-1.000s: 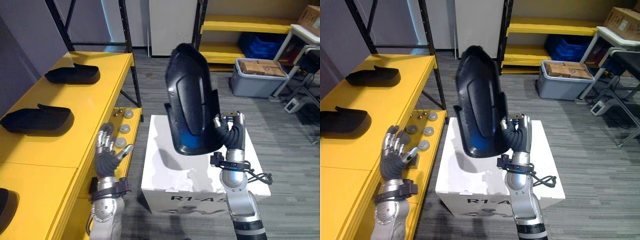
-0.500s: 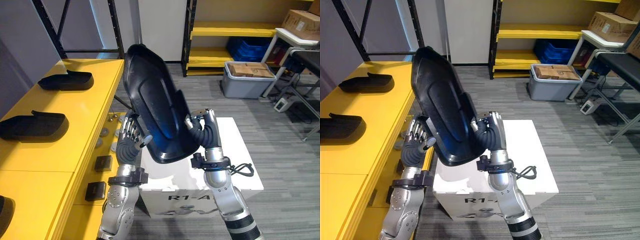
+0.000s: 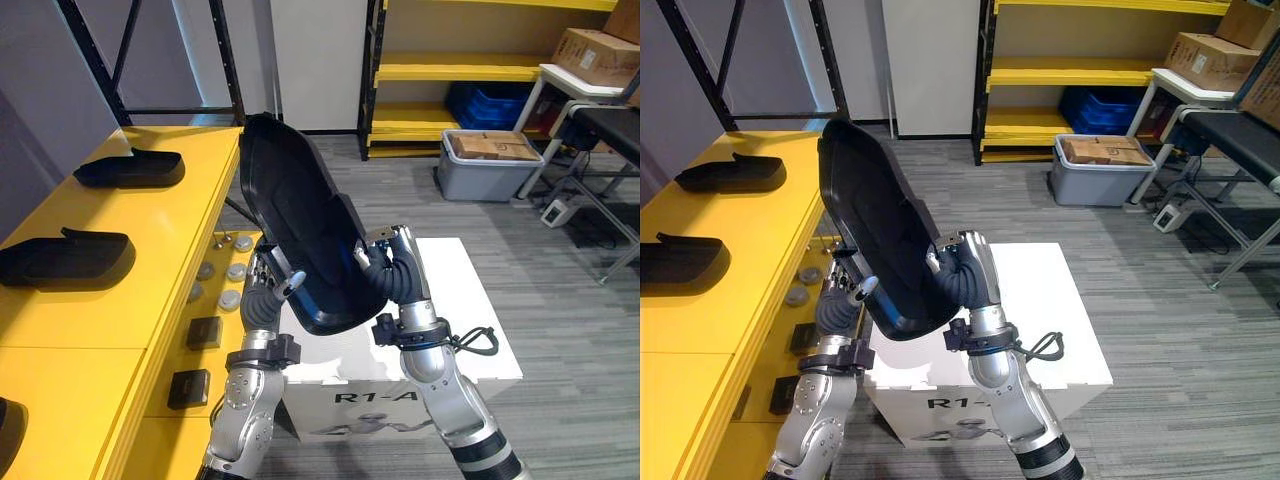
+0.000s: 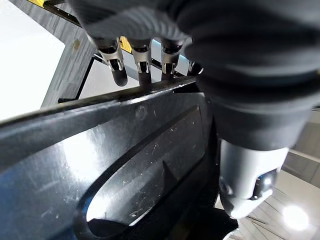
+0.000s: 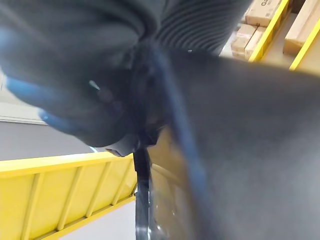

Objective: Walk over and take plastic housings, then place them on the shelf

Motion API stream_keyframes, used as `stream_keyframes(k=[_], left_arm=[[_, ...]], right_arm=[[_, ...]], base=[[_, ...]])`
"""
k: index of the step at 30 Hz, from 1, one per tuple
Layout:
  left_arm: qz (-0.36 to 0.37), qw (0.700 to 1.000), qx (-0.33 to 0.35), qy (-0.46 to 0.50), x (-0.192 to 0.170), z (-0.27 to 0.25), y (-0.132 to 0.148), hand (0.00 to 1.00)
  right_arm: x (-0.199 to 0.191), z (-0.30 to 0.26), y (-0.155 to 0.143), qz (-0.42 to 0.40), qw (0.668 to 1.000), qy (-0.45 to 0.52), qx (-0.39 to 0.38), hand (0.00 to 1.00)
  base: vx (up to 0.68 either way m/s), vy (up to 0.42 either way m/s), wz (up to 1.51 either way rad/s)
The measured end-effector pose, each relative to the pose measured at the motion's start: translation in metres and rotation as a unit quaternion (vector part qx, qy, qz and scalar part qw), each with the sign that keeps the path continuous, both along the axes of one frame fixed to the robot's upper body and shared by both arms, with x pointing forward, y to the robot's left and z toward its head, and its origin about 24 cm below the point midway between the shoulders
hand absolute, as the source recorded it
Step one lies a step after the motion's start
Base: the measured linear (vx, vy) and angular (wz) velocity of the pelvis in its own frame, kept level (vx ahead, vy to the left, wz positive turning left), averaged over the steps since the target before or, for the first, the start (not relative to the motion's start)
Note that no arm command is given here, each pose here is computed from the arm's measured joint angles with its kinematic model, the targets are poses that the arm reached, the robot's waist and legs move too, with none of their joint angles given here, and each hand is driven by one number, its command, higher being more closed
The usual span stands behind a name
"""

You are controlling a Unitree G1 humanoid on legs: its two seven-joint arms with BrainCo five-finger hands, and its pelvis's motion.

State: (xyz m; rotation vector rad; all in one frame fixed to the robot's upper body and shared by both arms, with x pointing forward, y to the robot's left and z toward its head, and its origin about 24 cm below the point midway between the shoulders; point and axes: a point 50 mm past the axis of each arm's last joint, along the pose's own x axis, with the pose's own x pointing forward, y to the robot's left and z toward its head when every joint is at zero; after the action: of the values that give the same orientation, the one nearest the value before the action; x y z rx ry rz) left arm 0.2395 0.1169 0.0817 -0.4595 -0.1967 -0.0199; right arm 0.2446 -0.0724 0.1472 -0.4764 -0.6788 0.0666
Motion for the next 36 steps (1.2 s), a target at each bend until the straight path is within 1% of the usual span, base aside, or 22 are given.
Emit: stream_keyframes(k=[4,7,9,10,14,19,22,24,28,30,32,34,35,36], left_arm=[[-0.005,0.999,-0.02,0.031,0.002,-0.011,0.0,1.0],[-0.033,0.998,-0.027,0.056,0.001,-0.019,-0.01,1.0],[-0.036,0.997,-0.028,0.059,0.0,-0.021,-0.012,1.0],[-0.036,0.997,-0.027,0.058,0.0,-0.021,-0.011,1.0],[-0.026,0.997,-0.035,0.07,0.001,-0.024,-0.007,1.0],[-0.031,0.996,-0.028,0.077,0.001,-0.026,-0.009,1.0],[-0.02,0.998,-0.001,0.066,0.002,-0.023,-0.005,1.0],[-0.001,0.998,0.036,0.044,0.002,-0.016,0.001,1.0],[0.017,0.996,0.089,0.005,0.001,-0.002,0.006,1.0],[0.025,0.994,0.107,-0.009,0.0,0.003,0.008,1.0],[0.035,0.993,0.113,-0.017,-0.003,0.006,0.016,1.0],[0.076,0.99,0.115,-0.018,-0.014,0.006,0.038,1.0],[0.098,0.988,0.117,-0.01,-0.02,0.004,0.048,1.0],[0.107,0.987,0.119,-0.008,-0.022,0.003,0.052,1.0]], right_arm=[[-0.002,-0.002,0.002,0.008,1.0,0.0,-0.01,1.0],[-0.004,0.0,0.011,0.03,0.999,-0.007,-0.018,1.0],[-0.003,0.002,0.012,0.032,0.999,-0.011,-0.021,1.0],[-0.003,0.001,0.013,0.035,0.999,-0.009,-0.023,0.0],[-0.008,0.001,0.021,0.057,0.998,-0.013,-0.023,0.0],[-0.009,0.002,0.022,0.07,0.997,-0.015,-0.009,0.0],[-0.007,0.002,0.017,0.074,0.997,-0.006,0.004,0.0],[-0.005,0.002,0.008,0.078,0.997,0.005,0.015,0.0],[-0.006,0.005,-0.011,0.097,0.994,0.014,0.043,0.0],[-0.008,0.011,-0.024,0.1,0.994,0.007,0.051,0.0],[-0.011,0.023,-0.054,0.063,0.995,-0.017,0.069,0.0],[-0.016,0.038,-0.122,-0.048,0.991,-0.053,0.11,0.0],[-0.022,0.04,-0.145,-0.089,0.987,-0.061,0.123,0.0],[-0.025,0.04,-0.152,-0.101,0.984,-0.063,0.13,0.0]], base=[[0.0,0.0,0.0],[-0.01,0.008,-0.02],[-0.03,0.015,-0.02],[-0.04,0.016,-0.01],[-0.01,0.005,-0.01],[0.0,0.0,0.0],[0.0,0.0,0.0],[0.0,0.0,0.0],[0.0,0.0,0.03],[0.0,0.0,0.0],[0.0,0.0,0.0],[0.0,0.0,-0.05],[0.0,0.0,-0.04],[0.0,0.0,-0.04]])
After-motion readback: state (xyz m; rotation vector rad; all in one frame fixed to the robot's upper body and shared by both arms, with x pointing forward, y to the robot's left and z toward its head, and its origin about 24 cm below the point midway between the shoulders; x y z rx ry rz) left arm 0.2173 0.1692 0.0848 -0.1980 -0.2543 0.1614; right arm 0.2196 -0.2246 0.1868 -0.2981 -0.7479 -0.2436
